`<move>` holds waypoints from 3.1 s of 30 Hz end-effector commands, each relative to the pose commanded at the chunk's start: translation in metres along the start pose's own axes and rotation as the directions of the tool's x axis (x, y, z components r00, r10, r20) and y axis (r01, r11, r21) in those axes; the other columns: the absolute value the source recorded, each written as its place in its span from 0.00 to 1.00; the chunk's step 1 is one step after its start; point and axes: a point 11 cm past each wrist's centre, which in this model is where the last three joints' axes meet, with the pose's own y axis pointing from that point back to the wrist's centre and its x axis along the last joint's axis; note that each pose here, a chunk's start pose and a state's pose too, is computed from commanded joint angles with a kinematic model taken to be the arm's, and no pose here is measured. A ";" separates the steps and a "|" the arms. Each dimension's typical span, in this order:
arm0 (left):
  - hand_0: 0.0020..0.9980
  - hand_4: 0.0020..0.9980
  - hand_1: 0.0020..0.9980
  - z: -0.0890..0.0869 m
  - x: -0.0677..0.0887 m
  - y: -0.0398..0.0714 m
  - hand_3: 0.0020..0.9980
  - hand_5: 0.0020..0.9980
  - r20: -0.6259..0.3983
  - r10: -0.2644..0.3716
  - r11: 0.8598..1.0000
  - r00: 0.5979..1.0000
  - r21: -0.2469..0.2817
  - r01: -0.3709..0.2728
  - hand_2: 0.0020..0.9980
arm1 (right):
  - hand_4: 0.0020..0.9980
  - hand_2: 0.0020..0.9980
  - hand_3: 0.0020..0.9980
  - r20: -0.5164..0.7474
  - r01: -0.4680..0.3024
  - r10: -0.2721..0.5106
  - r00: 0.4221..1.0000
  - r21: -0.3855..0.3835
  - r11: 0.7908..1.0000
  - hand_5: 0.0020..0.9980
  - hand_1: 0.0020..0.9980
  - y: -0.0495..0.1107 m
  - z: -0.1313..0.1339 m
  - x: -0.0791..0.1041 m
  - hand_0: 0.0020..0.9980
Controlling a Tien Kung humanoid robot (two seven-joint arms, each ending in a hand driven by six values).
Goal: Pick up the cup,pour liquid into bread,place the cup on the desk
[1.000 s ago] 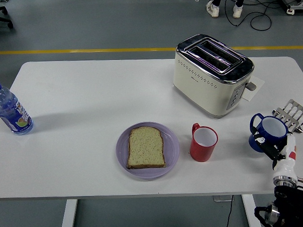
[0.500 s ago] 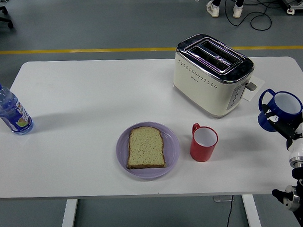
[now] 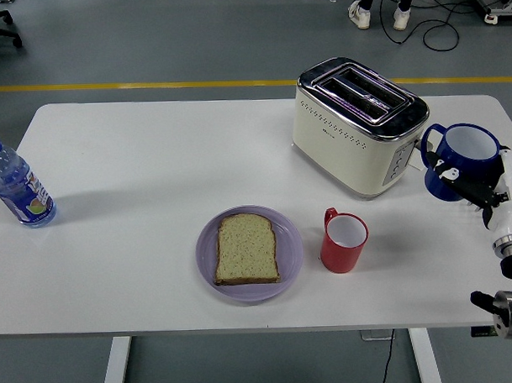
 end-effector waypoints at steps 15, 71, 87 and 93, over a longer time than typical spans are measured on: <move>0.63 0.24 0.64 0.003 0.001 0.000 0.51 0.86 -0.007 0.002 1.000 1.000 -0.004 -0.002 0.65 | 0.73 0.55 0.55 -0.183 0.186 -0.177 0.967 0.030 0.982 0.00 0.37 -0.006 -0.037 -0.046 0.34; 0.63 0.24 0.64 -0.004 0.000 0.000 0.51 0.86 -0.021 0.000 1.000 1.000 0.010 0.001 0.65 | 0.68 0.54 0.57 -0.988 0.600 -0.118 0.104 -0.032 0.799 0.03 0.38 -0.002 -0.077 -0.195 0.34; 0.63 0.24 0.64 -0.008 -0.001 0.000 0.51 0.86 -0.026 -0.001 1.000 1.000 0.018 0.002 0.65 | 0.63 0.55 0.57 -0.991 0.661 0.089 -0.097 0.002 0.750 0.00 0.40 0.005 -0.084 -0.213 0.36; 0.63 0.24 0.64 -0.010 -0.001 0.000 0.51 0.85 -0.028 -0.001 1.000 1.000 0.021 0.002 0.65 | 0.63 0.55 0.57 -0.972 0.709 0.161 -0.172 -0.009 0.705 0.00 0.40 0.020 -0.083 -0.223 0.37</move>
